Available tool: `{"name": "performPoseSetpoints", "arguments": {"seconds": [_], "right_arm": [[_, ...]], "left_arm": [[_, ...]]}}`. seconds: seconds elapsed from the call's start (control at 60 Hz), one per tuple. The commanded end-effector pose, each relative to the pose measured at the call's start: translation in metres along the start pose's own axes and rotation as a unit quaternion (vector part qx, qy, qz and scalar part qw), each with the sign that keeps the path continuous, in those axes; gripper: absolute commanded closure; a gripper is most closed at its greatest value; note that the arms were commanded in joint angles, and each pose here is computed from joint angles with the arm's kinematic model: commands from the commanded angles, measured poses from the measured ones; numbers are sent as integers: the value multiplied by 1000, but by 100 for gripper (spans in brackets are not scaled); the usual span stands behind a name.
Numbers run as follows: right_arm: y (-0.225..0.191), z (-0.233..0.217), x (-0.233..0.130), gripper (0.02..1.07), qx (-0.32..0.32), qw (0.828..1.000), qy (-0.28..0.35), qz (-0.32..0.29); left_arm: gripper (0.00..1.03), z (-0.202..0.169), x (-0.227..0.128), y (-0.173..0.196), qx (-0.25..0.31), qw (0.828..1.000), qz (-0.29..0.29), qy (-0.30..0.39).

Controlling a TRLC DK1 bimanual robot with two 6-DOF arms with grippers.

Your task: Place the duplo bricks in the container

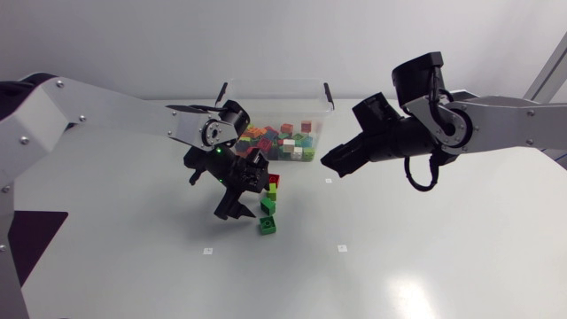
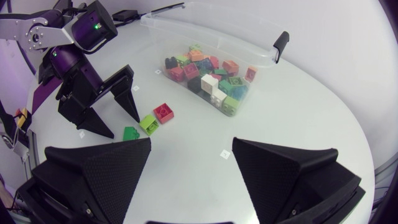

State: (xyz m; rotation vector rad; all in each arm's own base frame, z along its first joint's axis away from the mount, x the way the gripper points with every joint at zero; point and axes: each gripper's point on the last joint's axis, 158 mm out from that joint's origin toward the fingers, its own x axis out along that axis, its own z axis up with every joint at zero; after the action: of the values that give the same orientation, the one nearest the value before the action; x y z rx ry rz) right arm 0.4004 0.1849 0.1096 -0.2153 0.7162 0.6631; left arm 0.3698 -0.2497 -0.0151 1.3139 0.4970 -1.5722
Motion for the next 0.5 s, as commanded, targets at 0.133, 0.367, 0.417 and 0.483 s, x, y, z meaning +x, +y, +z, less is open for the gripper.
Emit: {"name": "performPoseSetpoints", "arguments": {"seconds": [0.133,0.367,0.417,0.483], "right_arm": [[2,-4,-3,13,-4,1000,-2,1],[3,-5,-3,13,-4,1000,-2,2],[3,-5,-3,13,-3,1000,-2,1],[3,-5,-4,13,-4,1000,-3,2]], "left_arm": [[22,4,11,-5,33,999,-20,-3],[35,7,14,-20,40,998,-45,-5],[37,7,14,-22,42,998,-49,-5],[40,7,14,-26,41,998,-54,-6]]}}
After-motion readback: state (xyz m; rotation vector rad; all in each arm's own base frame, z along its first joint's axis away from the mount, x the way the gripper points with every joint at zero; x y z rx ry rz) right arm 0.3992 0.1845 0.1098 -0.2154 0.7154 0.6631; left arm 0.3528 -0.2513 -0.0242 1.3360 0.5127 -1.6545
